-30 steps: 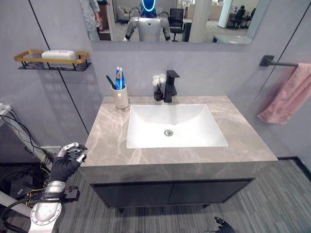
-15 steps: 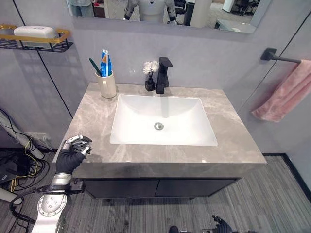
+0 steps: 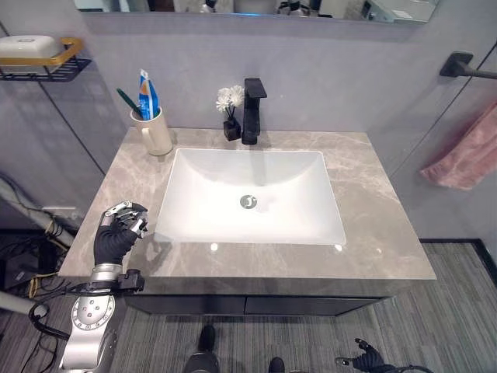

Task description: Put brush and paste in cup on sink, flatten towel.

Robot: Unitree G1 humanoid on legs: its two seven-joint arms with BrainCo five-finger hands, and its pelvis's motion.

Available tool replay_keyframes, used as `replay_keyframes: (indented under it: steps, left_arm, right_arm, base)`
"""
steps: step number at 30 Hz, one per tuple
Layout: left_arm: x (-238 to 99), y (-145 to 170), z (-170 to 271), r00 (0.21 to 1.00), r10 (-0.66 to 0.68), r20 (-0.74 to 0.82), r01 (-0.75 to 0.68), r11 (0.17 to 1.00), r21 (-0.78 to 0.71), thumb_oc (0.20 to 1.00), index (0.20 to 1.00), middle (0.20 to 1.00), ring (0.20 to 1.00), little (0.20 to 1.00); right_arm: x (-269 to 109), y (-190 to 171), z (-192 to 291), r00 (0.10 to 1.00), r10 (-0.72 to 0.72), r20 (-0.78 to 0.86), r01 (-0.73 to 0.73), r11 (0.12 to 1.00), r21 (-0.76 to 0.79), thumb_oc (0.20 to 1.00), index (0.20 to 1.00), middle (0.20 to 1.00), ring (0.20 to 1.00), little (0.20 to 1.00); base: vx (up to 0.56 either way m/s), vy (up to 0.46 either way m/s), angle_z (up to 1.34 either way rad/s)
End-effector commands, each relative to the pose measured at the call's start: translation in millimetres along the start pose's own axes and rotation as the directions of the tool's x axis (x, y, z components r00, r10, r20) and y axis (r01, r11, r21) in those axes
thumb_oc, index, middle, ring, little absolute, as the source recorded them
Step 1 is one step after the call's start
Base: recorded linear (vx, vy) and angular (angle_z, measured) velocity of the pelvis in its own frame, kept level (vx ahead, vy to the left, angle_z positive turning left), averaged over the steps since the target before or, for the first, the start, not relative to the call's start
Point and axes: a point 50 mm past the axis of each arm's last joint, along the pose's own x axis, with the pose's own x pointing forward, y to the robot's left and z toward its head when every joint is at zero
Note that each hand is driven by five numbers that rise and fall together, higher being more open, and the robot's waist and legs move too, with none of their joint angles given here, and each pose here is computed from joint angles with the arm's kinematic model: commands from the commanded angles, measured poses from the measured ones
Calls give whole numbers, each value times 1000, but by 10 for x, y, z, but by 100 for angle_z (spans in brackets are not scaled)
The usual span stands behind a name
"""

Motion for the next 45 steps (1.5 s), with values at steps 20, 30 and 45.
replay_keyframes:
  steps: [20,30,45]
  left_arm:
    - [-225,599,329,998,53,15,-55,969,242,200,200,200,200,200]
    - [-45,1006,372,991,110,-69,-91,967,240,200,200,200,200,200]
    - [569,923,412,994,67,-88,-30,928,370,200,200,200,200,200]
  right_arm:
    - [-138,323,-340,987,123,-103,-125,992,-14,1000,1000,1000,1000,1000]
    - [-147,260,-381,981,152,-118,-160,985,-61,1000,1000,1000,1000,1000]
    - [-50,410,169,972,230,48,-223,966,-128,1000,1000,1000,1000,1000]
  base:
    - [55,123,-22]
    - [21,5,6]
    - [32,-20,20]
